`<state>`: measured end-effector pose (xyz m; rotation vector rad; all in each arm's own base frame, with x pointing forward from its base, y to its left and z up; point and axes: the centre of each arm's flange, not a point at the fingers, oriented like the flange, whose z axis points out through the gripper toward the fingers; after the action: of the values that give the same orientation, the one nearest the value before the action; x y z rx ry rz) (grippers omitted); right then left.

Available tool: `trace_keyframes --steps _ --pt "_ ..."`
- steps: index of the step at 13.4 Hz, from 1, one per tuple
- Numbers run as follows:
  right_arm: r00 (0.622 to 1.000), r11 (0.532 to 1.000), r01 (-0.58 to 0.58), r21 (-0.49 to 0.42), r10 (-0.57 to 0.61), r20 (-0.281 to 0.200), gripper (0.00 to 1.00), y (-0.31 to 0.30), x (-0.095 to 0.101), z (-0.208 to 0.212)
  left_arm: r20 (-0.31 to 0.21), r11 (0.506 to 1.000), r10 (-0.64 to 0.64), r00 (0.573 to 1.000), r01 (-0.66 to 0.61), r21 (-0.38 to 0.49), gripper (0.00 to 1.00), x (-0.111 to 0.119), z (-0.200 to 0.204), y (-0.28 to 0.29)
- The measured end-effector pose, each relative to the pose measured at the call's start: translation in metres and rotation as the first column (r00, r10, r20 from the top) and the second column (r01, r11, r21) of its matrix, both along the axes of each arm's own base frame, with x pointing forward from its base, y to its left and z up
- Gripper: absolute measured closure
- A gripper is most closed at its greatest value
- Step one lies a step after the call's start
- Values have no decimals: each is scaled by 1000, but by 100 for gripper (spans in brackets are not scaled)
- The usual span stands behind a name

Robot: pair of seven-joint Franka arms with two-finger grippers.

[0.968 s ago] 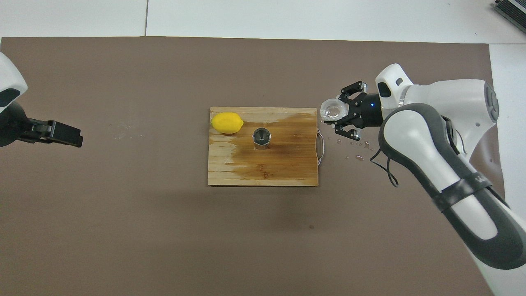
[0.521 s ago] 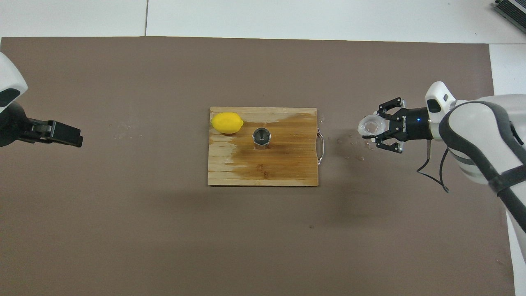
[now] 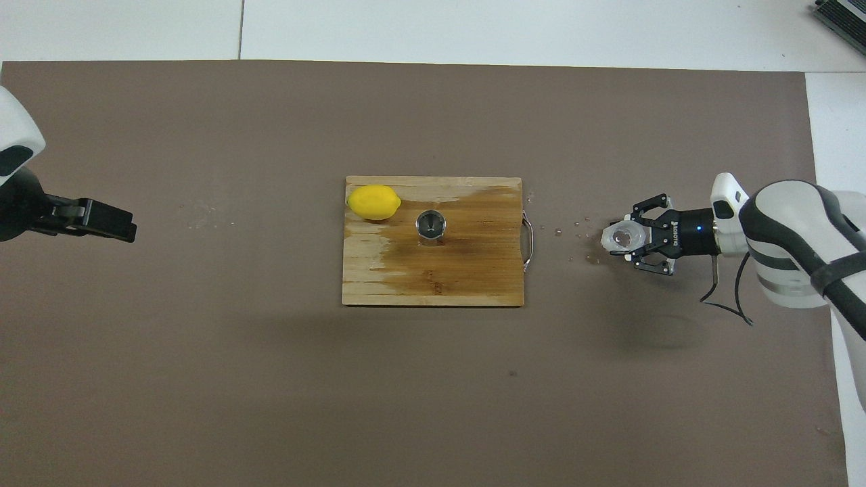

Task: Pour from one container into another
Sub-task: 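Lower the white cup onto the table and open the right gripper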

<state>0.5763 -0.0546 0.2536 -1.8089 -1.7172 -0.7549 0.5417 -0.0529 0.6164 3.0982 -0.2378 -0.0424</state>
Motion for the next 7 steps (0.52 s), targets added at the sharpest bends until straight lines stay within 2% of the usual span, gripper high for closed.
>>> trace_keyframes --steps 1,2,5,6,7 --pt "1000 1000 -2 3 2 -1 50 2 0 -1 0 1000 0 1000 0 0 0 0 0 0" --pt "1000 1000 -4 4 4 0 42 3 0 -1 0 1000 0 1000 0 0 0 0 0 0" --pt "1000 1000 0 -1 0 13 7 7 4 12 0 1000 0 1000 0 0 0 0 0 0" --pt "1000 1000 5 -14 -5 17 0 10 6 26 0 1000 0 1000 0 0 0 0 0 0" --pt "1000 999 14 -47 -13 7 0 15 8 45 0 1000 0 1000 0 0 0 0 0 0"
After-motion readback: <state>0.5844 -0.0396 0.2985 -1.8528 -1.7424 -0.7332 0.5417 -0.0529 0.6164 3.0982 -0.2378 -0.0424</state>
